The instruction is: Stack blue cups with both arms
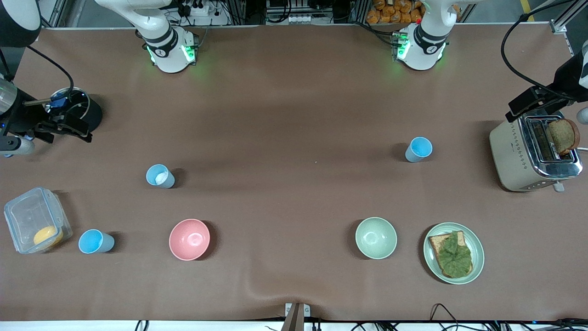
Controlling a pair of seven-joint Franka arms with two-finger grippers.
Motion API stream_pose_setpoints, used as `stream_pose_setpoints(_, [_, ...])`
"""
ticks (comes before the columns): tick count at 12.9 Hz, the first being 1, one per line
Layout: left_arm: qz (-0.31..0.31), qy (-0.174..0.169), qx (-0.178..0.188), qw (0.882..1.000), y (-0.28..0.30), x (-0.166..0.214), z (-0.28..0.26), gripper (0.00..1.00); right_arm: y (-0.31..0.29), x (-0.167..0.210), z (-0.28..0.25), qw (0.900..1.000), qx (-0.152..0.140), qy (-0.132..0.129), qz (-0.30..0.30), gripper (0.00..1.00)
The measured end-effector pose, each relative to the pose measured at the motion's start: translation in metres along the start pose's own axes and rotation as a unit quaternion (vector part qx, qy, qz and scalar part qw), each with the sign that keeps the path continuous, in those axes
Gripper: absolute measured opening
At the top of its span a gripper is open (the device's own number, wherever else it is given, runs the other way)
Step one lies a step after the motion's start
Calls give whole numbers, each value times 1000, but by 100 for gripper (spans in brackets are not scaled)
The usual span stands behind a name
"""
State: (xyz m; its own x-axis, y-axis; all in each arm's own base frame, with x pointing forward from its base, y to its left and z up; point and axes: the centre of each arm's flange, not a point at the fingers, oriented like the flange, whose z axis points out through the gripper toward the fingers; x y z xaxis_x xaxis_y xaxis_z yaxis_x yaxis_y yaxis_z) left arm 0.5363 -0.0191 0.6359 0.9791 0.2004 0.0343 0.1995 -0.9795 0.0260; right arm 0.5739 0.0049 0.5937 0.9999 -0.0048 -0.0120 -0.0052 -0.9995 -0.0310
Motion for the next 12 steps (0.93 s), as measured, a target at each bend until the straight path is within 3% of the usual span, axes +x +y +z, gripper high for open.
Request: stream_pose_setpoints(12, [0, 0, 0, 1000, 0, 0, 0, 100, 0, -1, 3, 1000, 0, -6, 0, 100])
